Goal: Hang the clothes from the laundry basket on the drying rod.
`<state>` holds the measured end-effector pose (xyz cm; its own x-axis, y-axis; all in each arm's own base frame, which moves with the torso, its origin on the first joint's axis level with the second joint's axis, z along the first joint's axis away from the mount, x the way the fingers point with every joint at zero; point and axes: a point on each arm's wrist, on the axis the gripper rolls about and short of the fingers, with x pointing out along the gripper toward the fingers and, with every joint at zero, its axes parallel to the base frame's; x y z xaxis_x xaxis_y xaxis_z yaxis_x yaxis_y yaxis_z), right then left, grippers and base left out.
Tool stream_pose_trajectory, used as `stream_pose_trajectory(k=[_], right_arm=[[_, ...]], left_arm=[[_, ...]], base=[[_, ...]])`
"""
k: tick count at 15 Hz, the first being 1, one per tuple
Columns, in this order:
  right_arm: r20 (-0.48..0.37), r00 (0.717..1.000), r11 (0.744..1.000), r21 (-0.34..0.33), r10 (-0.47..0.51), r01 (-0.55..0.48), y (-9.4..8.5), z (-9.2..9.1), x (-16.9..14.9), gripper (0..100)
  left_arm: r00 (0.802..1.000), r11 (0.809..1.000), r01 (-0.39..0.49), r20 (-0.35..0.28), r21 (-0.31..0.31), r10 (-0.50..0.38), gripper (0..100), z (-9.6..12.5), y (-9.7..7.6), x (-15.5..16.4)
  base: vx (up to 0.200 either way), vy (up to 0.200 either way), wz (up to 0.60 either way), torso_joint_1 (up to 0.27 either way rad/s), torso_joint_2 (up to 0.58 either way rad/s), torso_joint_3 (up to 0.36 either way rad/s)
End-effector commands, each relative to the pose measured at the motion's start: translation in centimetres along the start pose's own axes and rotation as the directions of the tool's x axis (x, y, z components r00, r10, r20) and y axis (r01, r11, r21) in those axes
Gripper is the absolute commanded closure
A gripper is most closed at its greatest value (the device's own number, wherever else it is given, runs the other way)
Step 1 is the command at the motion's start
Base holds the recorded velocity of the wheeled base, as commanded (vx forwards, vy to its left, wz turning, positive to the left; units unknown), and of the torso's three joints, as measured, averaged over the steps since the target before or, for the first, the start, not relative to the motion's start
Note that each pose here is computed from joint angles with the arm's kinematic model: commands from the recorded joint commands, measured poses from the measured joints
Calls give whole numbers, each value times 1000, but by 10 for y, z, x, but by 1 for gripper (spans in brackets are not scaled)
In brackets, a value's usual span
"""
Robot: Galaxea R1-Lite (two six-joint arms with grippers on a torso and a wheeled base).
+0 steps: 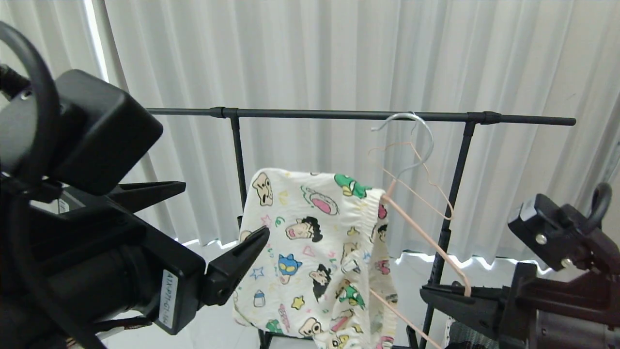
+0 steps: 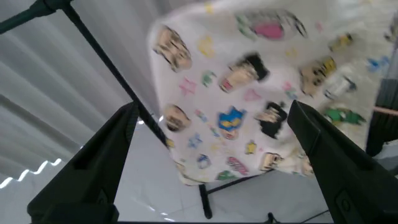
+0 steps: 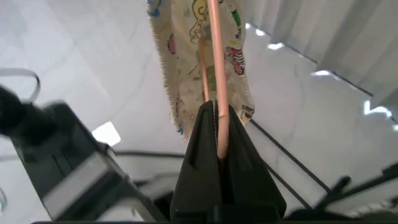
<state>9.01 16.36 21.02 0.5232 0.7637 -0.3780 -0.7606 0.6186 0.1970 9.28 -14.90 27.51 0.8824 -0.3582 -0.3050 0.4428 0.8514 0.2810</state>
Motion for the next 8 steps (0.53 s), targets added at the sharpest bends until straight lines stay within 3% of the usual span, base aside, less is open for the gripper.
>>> stream_pose_trajectory(k=[1, 3, 4, 5, 6, 7, 8], right_arm=[[5, 999, 999, -27, 48, -47, -4, -10, -23, 100], [-23, 989, 984, -99, 147, -149, -5, -21, -34, 100], [-37, 984, 975, -134, 172, -175, -6, -26, -36, 100], [-57, 979, 962, -181, 198, -205, -6, -34, -39, 100], [-71, 972, 949, -210, 223, -234, -4, -38, -41, 100], [-87, 963, 935, -232, 256, -269, 0, -42, -43, 100], [-100, 954, 923, -242, 284, -300, 4, -45, -44, 100]], left_arm=[[999, 999, 24, 31, -30, -23, 0, 1, 11, -9], [989, 985, 142, 22, 97, -145, 0, -4, 17, -5], [976, 964, 213, 14, 159, -218, 0, -8, 19, -2], [940, 908, 329, 7, 261, -342, 0, -15, 22, 0], [912, 861, 387, -3, 329, -409, 0, -19, 24, 4], [880, 809, 438, -4, 393, -474, 0, -23, 25, 8], [843, 763, 492, -11, 420, -537, 0, -27, 22, 13]], base=[[0, 0, 0, 0, 0, 0], [0, 0, 0, 0, 0, 0], [0, 0, 0, 0, 0, 0], [0, 0, 0, 0, 0, 0], [0, 0, 0, 0, 0, 0], [0, 0, 0, 0, 0, 0], [0, 0, 0, 0, 0, 0]])
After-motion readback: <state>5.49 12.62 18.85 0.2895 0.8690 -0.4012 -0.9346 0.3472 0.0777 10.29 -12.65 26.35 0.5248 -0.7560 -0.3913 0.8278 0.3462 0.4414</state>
